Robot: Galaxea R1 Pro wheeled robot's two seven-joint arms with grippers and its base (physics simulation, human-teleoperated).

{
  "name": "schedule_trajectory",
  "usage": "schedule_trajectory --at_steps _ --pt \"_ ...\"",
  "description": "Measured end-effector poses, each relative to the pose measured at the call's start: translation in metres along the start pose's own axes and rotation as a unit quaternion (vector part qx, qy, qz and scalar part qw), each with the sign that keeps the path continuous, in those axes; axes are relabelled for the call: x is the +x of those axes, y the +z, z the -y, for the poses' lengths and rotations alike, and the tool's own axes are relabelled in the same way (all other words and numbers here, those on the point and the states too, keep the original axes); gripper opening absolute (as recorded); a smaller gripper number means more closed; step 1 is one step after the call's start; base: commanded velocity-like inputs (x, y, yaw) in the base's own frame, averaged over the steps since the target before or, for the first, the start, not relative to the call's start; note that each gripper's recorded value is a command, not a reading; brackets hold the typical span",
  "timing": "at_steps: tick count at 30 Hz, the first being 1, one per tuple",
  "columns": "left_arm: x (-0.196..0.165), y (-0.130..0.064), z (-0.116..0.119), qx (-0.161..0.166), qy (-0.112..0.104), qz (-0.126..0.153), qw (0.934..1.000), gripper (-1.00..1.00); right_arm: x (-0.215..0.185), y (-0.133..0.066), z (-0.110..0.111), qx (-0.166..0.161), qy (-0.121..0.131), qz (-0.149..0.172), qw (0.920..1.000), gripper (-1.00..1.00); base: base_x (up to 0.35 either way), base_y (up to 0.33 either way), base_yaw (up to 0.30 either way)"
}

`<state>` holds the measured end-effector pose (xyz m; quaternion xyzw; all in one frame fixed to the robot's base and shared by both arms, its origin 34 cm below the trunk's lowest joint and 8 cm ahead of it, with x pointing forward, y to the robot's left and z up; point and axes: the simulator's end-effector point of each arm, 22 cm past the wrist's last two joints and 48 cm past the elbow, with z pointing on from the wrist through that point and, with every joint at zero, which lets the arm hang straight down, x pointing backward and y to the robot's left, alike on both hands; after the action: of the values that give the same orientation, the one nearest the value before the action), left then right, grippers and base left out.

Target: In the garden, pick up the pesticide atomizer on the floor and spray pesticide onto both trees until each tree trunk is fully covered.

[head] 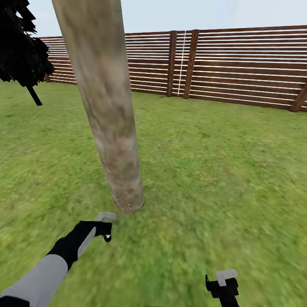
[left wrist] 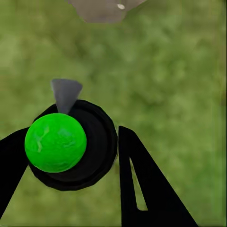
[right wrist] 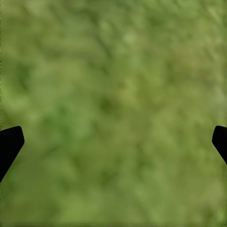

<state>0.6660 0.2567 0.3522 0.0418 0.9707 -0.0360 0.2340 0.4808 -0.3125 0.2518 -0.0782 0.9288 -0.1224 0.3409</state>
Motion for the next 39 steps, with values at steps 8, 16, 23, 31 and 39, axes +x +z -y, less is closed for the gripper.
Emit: schedule_trajectory --at_steps 8,16,23,31,39 --pt "-0.050 -0.022 0.083 0.060 0.032 0.030 0.9973 -1.00 0.000 0.000 0.000 -0.001 -0.001 0.000 1.0000 1.00 -0.118 0.025 0.000" --pt "-0.080 -0.045 0.027 0.032 0.023 0.051 0.9979 -1.00 0.000 0.000 0.000 0.000 0.000 0.000 1.0000 1.00 -0.001 0.000 0.000" --pt "-0.112 -0.062 0.015 0.020 0.033 0.069 0.9969 -1.00 0.000 0.000 0.000 -0.001 0.000 0.000 1.0000 1.00 0.000 0.000 0.000" --pt "-0.139 -0.089 0.050 0.047 0.034 0.064 0.9962 -1.00 -0.001 0.000 -0.001 0.000 0.001 0.001 1.0000 1.00 0.000 0.000 0.171" --pt "-0.150 -0.102 0.011 0.010 0.038 0.066 0.9971 -1.00 -0.002 0.000 0.001 0.001 0.000 0.002 1.0000 1.00 -0.032 -0.170 0.022"
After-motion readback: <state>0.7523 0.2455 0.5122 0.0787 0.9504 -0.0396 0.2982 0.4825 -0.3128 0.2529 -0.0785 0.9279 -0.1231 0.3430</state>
